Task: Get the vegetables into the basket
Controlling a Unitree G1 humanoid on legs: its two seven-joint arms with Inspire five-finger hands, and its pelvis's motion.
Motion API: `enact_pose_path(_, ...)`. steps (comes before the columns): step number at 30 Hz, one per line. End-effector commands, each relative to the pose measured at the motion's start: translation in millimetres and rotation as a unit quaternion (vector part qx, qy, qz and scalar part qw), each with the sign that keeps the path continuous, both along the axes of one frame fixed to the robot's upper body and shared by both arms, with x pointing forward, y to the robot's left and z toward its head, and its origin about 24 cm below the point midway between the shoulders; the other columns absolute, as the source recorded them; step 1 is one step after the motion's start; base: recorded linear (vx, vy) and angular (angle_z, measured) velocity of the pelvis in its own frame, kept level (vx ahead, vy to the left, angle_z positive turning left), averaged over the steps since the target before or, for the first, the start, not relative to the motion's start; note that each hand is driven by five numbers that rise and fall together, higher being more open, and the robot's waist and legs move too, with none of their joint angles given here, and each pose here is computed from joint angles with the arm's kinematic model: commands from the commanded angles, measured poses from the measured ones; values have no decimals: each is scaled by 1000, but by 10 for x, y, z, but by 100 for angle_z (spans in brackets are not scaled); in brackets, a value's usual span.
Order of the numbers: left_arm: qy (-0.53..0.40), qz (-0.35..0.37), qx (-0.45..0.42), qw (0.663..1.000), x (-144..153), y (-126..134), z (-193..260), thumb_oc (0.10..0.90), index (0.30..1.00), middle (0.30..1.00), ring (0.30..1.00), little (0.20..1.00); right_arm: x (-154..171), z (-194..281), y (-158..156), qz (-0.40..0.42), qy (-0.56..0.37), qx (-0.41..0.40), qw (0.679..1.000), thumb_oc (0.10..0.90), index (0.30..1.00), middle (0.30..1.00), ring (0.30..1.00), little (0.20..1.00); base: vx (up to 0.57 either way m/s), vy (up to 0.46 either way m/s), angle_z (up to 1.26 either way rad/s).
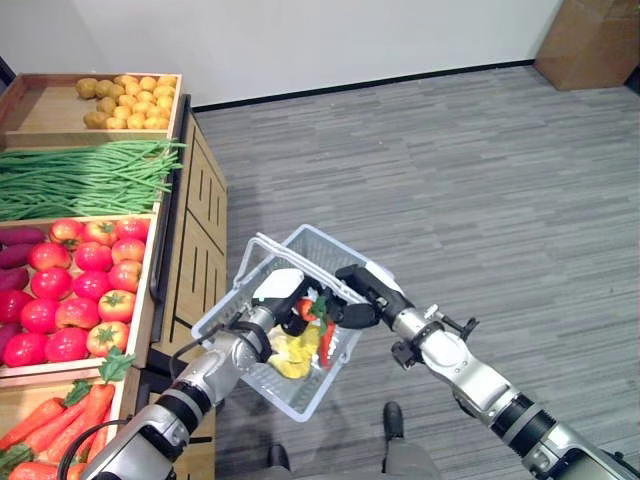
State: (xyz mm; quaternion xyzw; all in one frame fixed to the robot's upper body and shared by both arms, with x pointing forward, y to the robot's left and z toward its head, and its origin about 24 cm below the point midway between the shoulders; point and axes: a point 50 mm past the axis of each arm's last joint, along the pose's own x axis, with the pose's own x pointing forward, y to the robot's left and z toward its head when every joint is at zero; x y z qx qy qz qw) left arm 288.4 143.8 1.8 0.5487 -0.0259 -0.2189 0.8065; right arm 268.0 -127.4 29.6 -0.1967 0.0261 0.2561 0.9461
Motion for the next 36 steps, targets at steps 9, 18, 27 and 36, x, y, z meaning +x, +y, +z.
enact_pose_path(9,-32,-63,-164,984,-152,56,543,900,1000,1000,1000,1000,188,187,-427,-159,-109,30,981,400,300,300,300,300,2,-5,10)
enact_pose_path(18,303,193,-326,874,-1304,724,-712,900,1000,1000,1000,1000,-281,-707,-1785,-405,90,-180,892,400,300,300,300,300,-22,-23,29)
enact_pose_path(27,406,439,-178,781,-2111,1047,-1532,900,1000,1000,1000,1000,-718,-697,-2590,-550,184,-221,785,400,300,300,300,300,-25,-27,5)
enact_pose_path(36,434,468,-142,757,-2352,1064,-1610,900,1000,1000,1000,1000,-1001,-735,-2762,-598,215,-198,746,900,1000,1000,1000,1000,3,-11,-1)
